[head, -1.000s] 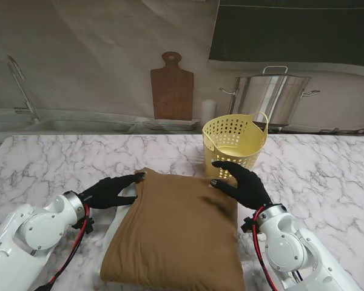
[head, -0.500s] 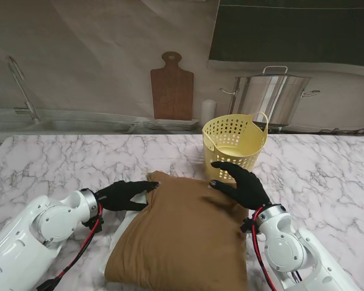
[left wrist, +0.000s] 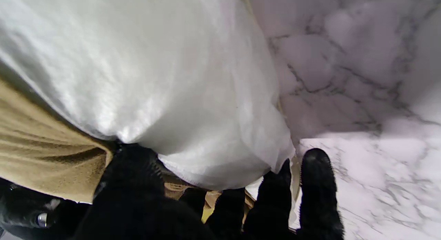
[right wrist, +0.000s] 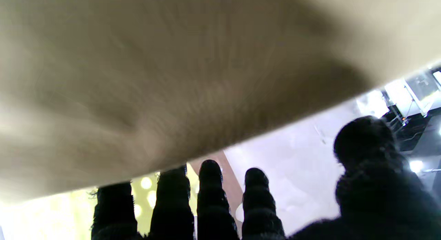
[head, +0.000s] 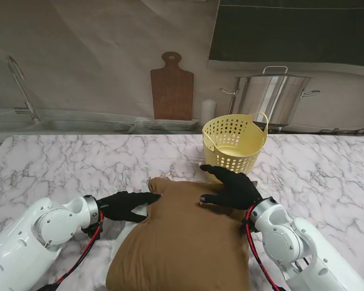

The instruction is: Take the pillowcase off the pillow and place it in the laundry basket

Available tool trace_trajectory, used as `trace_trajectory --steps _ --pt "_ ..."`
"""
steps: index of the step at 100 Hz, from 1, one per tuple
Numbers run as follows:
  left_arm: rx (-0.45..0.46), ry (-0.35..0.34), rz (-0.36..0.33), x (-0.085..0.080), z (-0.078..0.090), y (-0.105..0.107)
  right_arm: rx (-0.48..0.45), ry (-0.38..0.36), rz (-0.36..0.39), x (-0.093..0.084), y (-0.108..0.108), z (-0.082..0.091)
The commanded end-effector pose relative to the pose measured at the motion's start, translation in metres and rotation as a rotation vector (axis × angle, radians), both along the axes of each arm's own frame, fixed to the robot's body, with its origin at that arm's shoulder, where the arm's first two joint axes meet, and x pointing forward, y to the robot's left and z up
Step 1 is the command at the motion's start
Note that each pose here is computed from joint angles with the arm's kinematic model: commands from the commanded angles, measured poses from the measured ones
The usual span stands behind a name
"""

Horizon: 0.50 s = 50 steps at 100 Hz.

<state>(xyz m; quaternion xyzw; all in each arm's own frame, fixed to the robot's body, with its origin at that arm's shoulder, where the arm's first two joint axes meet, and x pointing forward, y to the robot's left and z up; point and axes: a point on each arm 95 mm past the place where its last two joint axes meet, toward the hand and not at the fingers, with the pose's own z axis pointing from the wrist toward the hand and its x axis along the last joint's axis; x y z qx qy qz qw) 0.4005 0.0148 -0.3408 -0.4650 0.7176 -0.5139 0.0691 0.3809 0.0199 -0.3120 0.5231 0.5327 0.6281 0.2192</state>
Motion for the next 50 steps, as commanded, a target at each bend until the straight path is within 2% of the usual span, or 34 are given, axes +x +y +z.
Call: trace_trajectory --steps 1,25,36,50 --pt "0.017 0.062 -0.043 -0.014 -0.018 -0.008 0.001 -0.027 0.018 0.012 0.007 0.01" --pt "0.022 0.058 -0.087 -0.019 -0.018 -0.019 -0.134 0.001 0.087 0.038 0.03 0.011" --pt "0.029 0.055 -0.089 -0.019 -0.018 -0.02 -0.198 0.034 0.106 0.045 0.038 0.004" --pt "0.045 0.056 -0.084 -0.018 -0.016 -0.016 -0.268 0.051 0.114 0.047 0.037 -0.009"
